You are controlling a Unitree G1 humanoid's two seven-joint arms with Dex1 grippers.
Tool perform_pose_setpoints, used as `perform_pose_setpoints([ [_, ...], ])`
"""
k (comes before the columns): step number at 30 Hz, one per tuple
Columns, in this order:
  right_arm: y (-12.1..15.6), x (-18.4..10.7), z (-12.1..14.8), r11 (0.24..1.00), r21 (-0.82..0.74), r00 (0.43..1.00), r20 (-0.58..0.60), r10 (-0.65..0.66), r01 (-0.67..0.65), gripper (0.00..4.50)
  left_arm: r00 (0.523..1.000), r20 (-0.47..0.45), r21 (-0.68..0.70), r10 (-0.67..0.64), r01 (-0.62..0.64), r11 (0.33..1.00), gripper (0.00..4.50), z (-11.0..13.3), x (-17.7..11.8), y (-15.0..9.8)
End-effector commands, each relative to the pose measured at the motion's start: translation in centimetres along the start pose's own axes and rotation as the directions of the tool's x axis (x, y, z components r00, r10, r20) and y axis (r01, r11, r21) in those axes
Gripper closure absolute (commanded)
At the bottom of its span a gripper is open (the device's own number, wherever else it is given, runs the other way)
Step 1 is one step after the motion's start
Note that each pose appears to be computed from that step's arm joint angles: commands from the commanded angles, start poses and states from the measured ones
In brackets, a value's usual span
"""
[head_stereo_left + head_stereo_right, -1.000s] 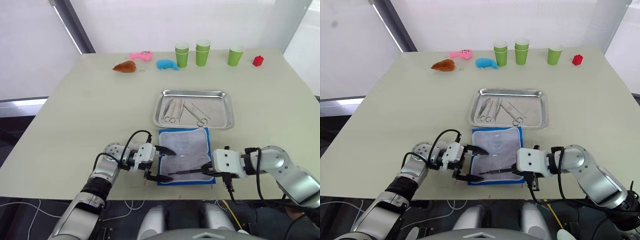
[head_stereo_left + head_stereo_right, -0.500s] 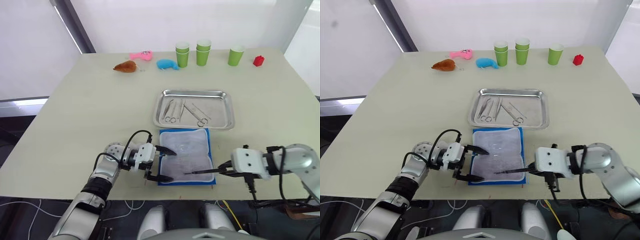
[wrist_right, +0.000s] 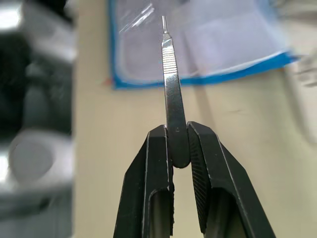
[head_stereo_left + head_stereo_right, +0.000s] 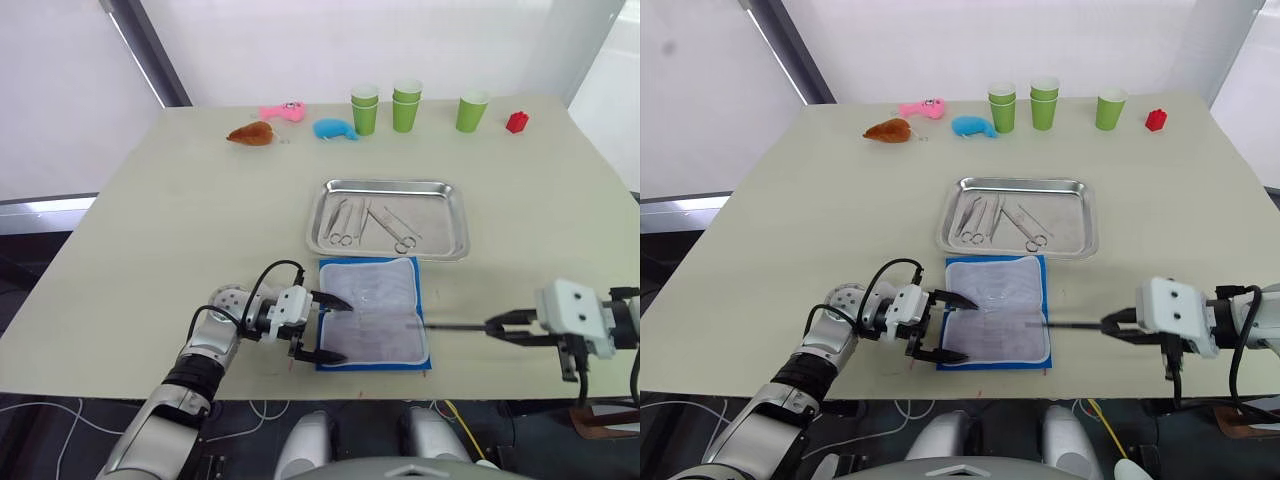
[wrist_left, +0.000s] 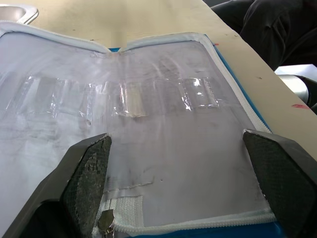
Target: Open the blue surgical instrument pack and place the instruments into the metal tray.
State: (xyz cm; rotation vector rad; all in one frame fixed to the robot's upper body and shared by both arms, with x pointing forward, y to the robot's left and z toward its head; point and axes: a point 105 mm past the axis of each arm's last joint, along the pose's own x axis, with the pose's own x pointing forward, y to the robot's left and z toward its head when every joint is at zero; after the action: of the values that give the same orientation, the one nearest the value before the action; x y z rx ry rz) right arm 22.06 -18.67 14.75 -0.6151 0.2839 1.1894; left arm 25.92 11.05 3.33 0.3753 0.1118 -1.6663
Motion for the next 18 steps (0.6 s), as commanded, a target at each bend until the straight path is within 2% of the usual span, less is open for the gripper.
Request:
perform_pose_setpoints([
  [1,-2.9,0.7,1.2,0.982,0.076,0.978,0.109,-0.180,0.172,4.46,0.983,-0.136,-0.281,-0.124,0.082,0.956,0.00,-6.2,1.1,-5.1],
  [7,-6.8,3.4,1.8,0.912,0.223,0.909,0.168,-0.383,0.343,4.46,0.983,-0.140,-0.282,-0.119,0.075,0.957,0.00,-6.3,1.0,-5.1],
  [12,-11.0,6.2,1.5,0.797,0.342,0.827,0.087,-0.555,0.498,4.46,0.983,-0.142,-0.285,-0.114,0.070,0.956,0.00,-6.4,0.9,-5.2],
  [18,-13.3,8.7,0.7,0.705,0.409,0.780,-0.030,-0.625,0.580,4.46,0.984,-0.146,-0.286,-0.106,0.060,0.956,0.00,-6.5,0.8,-5.2],
])
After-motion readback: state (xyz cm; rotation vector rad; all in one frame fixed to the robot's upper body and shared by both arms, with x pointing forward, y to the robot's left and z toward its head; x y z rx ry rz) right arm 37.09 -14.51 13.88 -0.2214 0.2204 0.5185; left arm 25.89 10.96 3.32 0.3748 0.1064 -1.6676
